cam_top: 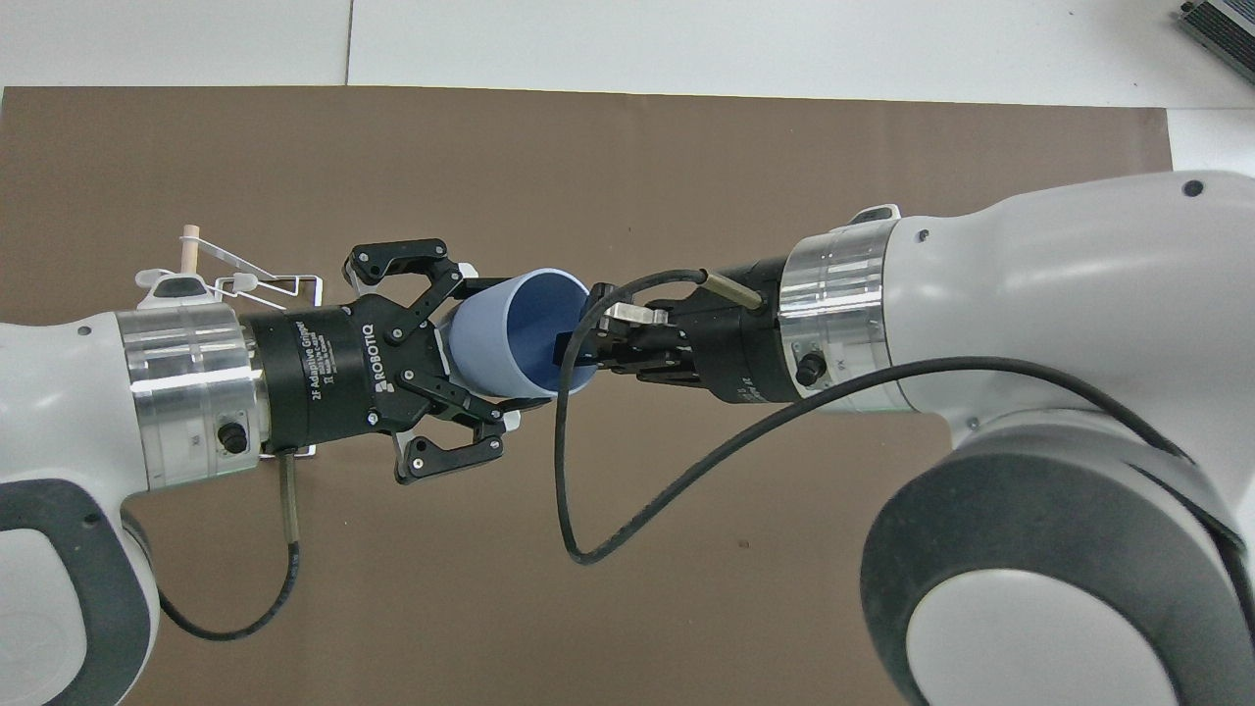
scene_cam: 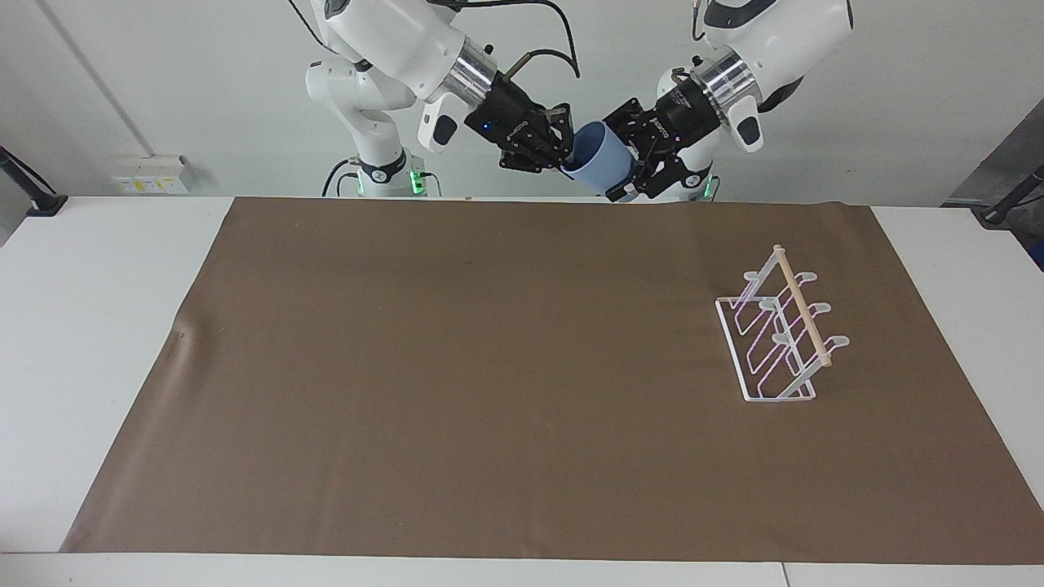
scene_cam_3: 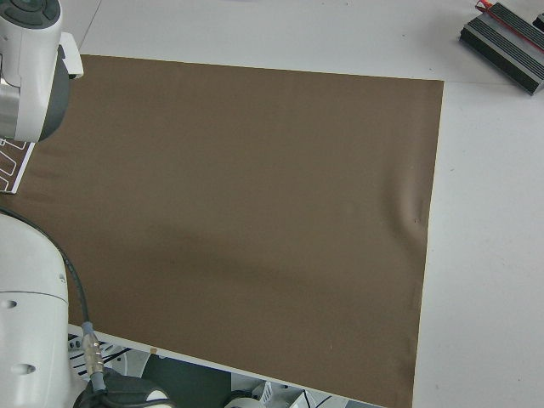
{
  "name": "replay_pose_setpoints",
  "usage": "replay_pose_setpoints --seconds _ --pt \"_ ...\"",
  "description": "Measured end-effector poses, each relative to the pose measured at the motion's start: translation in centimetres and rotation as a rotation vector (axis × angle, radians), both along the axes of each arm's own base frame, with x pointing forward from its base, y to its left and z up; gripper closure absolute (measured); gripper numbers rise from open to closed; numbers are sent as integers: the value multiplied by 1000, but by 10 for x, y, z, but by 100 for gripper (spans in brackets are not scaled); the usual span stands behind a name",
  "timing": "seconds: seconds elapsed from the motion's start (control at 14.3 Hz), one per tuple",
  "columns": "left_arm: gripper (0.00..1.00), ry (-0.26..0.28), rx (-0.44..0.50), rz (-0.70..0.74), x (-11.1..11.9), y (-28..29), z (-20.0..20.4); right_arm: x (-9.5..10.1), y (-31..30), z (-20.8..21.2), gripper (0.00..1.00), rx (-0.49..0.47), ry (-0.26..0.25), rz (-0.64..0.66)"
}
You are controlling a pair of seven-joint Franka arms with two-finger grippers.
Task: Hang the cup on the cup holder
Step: 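Grasp the cup with the left gripper and open the right gripper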
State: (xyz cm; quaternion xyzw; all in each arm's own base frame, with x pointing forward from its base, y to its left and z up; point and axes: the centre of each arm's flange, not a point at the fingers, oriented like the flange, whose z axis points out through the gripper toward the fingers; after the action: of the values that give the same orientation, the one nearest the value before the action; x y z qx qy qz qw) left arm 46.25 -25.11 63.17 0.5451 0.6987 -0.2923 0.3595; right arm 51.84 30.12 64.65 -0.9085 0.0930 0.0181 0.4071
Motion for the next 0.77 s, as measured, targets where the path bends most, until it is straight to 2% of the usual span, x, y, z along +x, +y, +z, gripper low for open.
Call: replay_pose_setpoints --seconds 0.35,0.56,0.77 --pt "20 4 13 -9 -1 0 -2 4 -7 -1 33 0 6 -19" --pt "20 -26 114 -30 0 4 -7 5 -9 -1 1 0 7 -24" --pt "20 -79 316 -80 0 12 -17 7 -12 -1 0 0 6 -29"
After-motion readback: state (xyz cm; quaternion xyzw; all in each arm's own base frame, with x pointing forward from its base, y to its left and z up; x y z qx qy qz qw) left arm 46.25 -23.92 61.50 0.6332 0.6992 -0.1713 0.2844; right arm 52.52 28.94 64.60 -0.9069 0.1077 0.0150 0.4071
